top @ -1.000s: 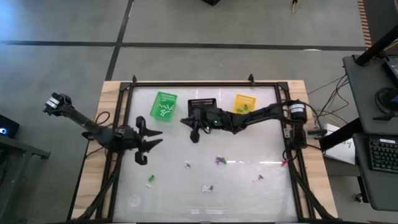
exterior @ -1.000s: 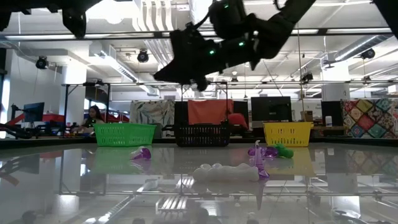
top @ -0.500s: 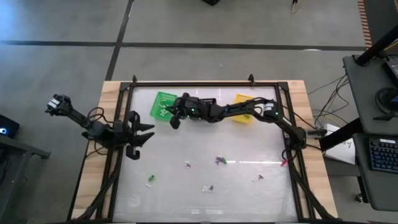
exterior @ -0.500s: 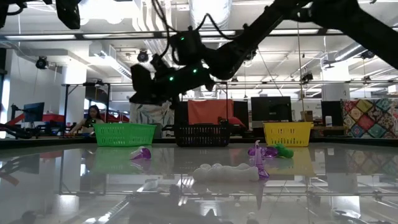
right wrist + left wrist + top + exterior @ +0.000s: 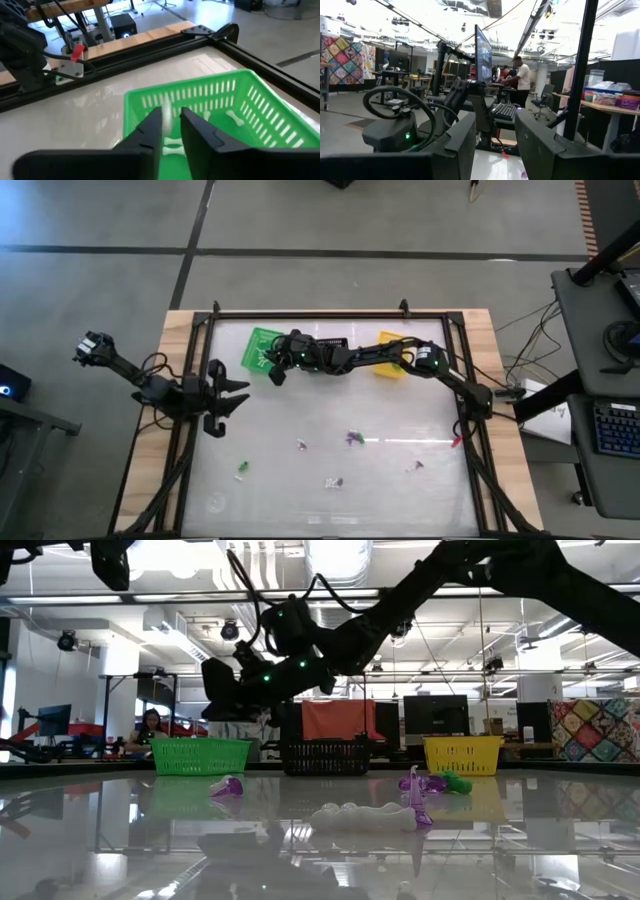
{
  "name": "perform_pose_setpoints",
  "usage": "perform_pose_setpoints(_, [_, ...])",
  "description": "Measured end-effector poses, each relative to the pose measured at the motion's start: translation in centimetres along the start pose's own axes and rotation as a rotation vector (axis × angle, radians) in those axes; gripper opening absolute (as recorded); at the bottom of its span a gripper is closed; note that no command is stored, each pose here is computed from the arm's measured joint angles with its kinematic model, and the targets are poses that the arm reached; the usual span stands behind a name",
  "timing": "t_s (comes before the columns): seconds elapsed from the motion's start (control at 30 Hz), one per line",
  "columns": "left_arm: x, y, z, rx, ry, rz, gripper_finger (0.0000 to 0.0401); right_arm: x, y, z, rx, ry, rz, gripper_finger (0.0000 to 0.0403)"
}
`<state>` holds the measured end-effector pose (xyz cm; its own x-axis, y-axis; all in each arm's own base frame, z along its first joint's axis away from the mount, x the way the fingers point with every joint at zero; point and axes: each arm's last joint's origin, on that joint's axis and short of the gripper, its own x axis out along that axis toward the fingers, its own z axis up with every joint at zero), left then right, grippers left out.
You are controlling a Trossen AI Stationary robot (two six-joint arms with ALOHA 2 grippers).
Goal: Sort Halloween decoration
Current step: Put the white bone toy into the green basket, then put the green skeleton toy into the yellow basket
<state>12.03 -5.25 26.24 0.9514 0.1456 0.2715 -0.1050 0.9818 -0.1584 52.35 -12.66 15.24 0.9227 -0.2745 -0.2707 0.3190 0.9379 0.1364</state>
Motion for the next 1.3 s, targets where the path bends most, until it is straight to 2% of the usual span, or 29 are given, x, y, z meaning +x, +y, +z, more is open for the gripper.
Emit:
perform_pose_setpoints(0.27, [0.2,-0.2,-0.9,-0.065,0.064,-0.001,0.0119,-0.5,0.0,0.7,0.028,0.045,0.009,0.0132])
perform_pose_setpoints(0.43, [0.4,-0.7,-2.4,-0.151,0.169,-0.035,0.0119,-2.7,1.5,3.4,0.007,0.137,0.080,0.0146])
perform_pose_setpoints(0.53, [0.0,-1.1,-3.7,-0.247,0.312,-0.104,0.0119,-5.0,3.0,5.0,-0.051,0.246,0.093,0.0143])
perform_pose_setpoints(0.6, [-0.3,-1.4,-4.4,-0.336,0.430,-0.103,0.0119,-6.8,4.1,5.8,-0.083,0.328,0.097,0.0139])
perform_pose_setpoints(0.77, [-0.9,-2.4,-5.5,-0.479,0.725,-0.005,0.0112,-11.1,6.9,7.7,-0.156,0.448,0.069,0.0138])
perform_pose_setpoints(0.93, [-1.1,-4.1,-6.2,-0.581,1.043,0.107,0.0111,-14.9,9.8,8.5,-0.235,0.469,0.030,0.0138])
perform_pose_setpoints(1.1, [-0.2,-6.4,-6.2,-0.557,1.305,0.214,0.0110,-18.6,11.6,9.5,-0.214,0.439,0.076,0.0138])
perform_pose_setpoints(1.3, [1.6,-8.8,-6.5,-0.418,1.431,0.315,0.0110,-21.9,12.5,9.3,-0.177,0.470,0.098,0.0139])
